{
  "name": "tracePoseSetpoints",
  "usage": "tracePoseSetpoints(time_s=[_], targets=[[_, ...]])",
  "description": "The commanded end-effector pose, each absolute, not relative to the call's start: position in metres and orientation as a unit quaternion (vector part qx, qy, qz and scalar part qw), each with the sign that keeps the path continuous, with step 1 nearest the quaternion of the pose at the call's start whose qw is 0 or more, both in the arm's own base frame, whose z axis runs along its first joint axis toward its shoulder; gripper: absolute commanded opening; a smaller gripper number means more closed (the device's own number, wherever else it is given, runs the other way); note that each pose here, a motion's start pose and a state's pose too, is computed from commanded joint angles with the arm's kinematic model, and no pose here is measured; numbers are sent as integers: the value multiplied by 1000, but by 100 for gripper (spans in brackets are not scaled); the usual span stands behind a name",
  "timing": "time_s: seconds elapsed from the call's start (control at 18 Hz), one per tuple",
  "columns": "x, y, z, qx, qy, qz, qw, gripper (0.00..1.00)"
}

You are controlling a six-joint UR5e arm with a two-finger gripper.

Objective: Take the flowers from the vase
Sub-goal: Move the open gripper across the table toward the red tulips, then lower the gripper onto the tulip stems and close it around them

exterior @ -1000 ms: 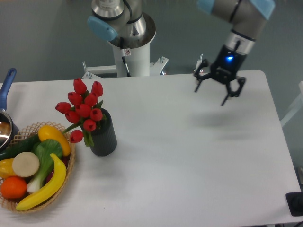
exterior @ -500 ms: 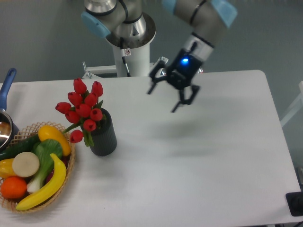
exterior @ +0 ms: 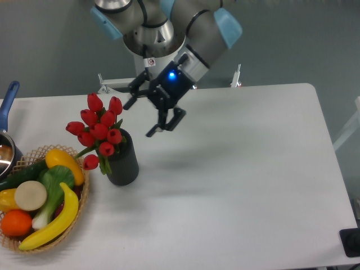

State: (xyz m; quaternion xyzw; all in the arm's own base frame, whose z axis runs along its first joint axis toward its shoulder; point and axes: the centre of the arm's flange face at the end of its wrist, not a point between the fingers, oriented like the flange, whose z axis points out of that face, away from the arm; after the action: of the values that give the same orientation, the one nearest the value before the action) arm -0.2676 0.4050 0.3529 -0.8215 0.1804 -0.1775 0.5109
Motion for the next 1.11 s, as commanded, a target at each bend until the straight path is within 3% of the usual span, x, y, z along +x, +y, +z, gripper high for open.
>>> tracePoseSetpoints(time_s=[0.72,0.78,1.0,1.06,1.11], targets=[[-264,433,316,-810,203,-193,516,100],[-262,432,316,-810,203,-193,515,89],[-262,431,319,-809,205,-188,517,13],[-262,431,318,-809,205,-189,517,3],[-262,431,320,-809,206,-187,518,1]])
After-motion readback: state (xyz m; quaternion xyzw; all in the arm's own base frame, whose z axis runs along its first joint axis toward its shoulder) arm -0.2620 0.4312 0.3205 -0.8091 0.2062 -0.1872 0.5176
